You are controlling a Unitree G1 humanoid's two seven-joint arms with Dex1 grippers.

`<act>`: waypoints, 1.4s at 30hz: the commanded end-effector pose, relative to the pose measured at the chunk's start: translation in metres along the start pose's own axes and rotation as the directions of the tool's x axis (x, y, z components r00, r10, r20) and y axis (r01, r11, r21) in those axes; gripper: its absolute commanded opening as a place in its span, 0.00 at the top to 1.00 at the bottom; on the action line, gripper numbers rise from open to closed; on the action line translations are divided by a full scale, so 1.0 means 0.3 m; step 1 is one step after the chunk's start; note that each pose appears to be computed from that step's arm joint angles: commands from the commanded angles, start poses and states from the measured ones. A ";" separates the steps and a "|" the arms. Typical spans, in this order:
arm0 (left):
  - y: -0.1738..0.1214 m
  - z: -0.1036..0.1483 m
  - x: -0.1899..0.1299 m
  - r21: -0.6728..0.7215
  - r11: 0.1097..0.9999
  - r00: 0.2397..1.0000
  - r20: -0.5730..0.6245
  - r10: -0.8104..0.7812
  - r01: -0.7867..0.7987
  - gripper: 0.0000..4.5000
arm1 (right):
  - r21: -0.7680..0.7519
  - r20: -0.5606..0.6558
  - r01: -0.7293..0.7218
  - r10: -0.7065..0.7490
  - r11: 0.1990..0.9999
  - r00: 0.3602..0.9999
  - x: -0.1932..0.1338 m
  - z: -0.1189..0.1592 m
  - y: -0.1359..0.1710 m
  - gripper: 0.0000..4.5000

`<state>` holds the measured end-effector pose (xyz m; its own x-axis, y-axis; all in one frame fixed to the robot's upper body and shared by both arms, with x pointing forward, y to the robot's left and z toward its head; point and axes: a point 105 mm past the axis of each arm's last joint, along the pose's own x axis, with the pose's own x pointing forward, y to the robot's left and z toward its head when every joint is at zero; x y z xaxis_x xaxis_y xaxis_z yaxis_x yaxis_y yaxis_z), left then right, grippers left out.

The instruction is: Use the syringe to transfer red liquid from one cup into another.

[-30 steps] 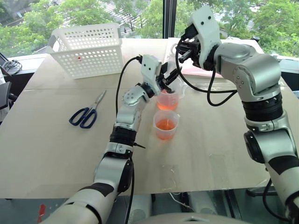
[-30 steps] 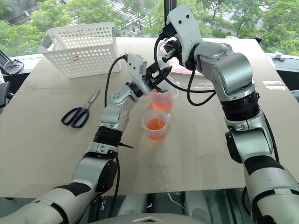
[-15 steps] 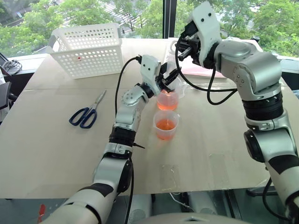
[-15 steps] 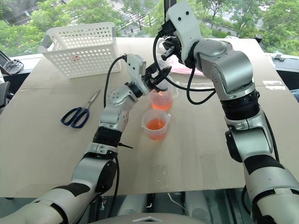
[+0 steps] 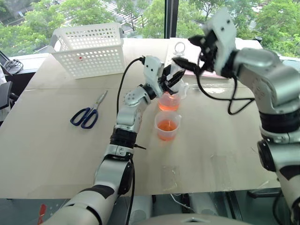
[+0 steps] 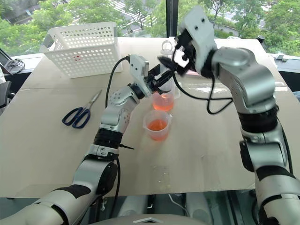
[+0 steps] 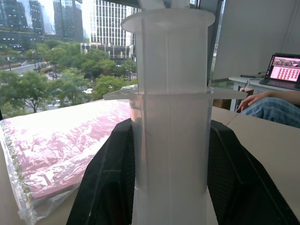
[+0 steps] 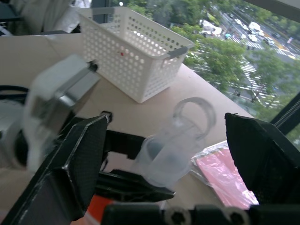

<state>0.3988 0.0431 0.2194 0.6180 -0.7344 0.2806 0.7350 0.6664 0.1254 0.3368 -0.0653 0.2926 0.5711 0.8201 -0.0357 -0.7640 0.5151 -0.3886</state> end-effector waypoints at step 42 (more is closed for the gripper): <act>0.080 0.433 -0.091 -0.364 0.930 0.981 0.191 0.024 0.049 0.68 | 0.186 -0.046 0.043 -0.035 0.982 0.998 -0.512 -0.164 0.197 0.08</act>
<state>0.3854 0.0990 0.3234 0.6335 -0.6480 0.4228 0.7685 0.5904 -0.2465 0.2246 -0.1748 0.2184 0.6151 0.7835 -0.0881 -0.7844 0.5968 -0.1688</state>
